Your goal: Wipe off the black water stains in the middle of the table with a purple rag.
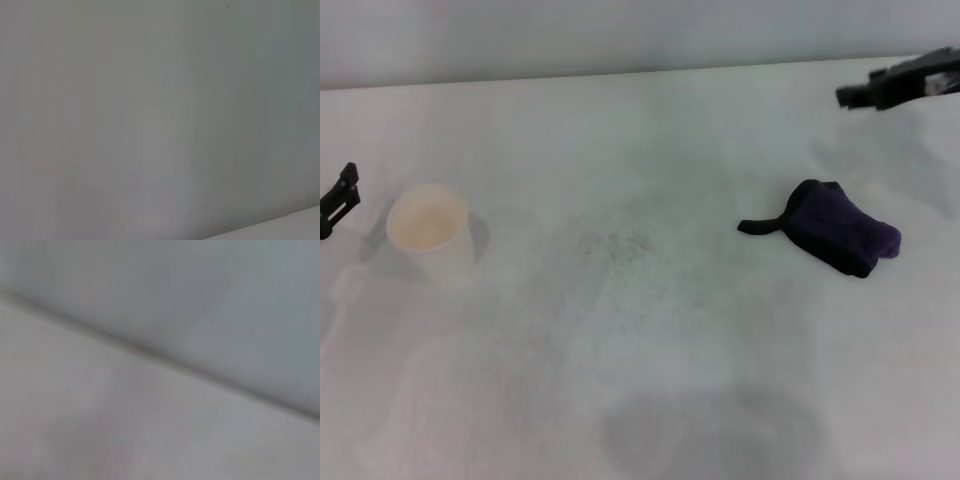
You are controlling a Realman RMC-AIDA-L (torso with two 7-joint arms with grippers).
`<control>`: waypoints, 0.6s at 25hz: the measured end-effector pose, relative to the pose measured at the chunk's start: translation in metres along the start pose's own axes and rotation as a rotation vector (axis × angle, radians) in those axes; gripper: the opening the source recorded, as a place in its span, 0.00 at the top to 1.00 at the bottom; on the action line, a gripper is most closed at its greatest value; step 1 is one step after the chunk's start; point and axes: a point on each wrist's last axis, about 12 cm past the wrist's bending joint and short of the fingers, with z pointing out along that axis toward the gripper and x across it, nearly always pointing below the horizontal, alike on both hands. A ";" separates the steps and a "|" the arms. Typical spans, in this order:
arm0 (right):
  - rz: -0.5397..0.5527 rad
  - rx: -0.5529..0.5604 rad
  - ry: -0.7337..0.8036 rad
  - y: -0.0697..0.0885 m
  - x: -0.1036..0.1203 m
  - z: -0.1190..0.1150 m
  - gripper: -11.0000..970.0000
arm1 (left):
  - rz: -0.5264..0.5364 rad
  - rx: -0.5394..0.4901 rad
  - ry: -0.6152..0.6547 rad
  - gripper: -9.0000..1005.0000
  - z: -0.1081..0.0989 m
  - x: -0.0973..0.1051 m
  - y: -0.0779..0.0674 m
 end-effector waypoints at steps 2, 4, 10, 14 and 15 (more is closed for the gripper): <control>0.030 -0.010 -0.113 -0.010 0.011 -0.003 0.44 | 0.015 -0.005 0.009 0.13 0.000 0.001 0.001; 0.062 -0.036 -0.224 -0.017 0.023 -0.003 0.44 | 0.022 -0.007 0.016 0.13 0.000 0.001 0.002; 0.195 -0.081 -0.485 -0.032 0.071 0.006 0.44 | 0.026 -0.018 0.028 0.13 -0.003 0.004 0.004; 0.219 -0.039 -0.623 -0.032 0.104 0.006 0.44 | 0.032 -0.016 0.019 0.13 0.000 0.001 0.004; 0.220 -0.023 -0.664 -0.031 0.112 0.006 0.44 | 0.032 -0.019 0.015 0.13 0.001 0.000 0.005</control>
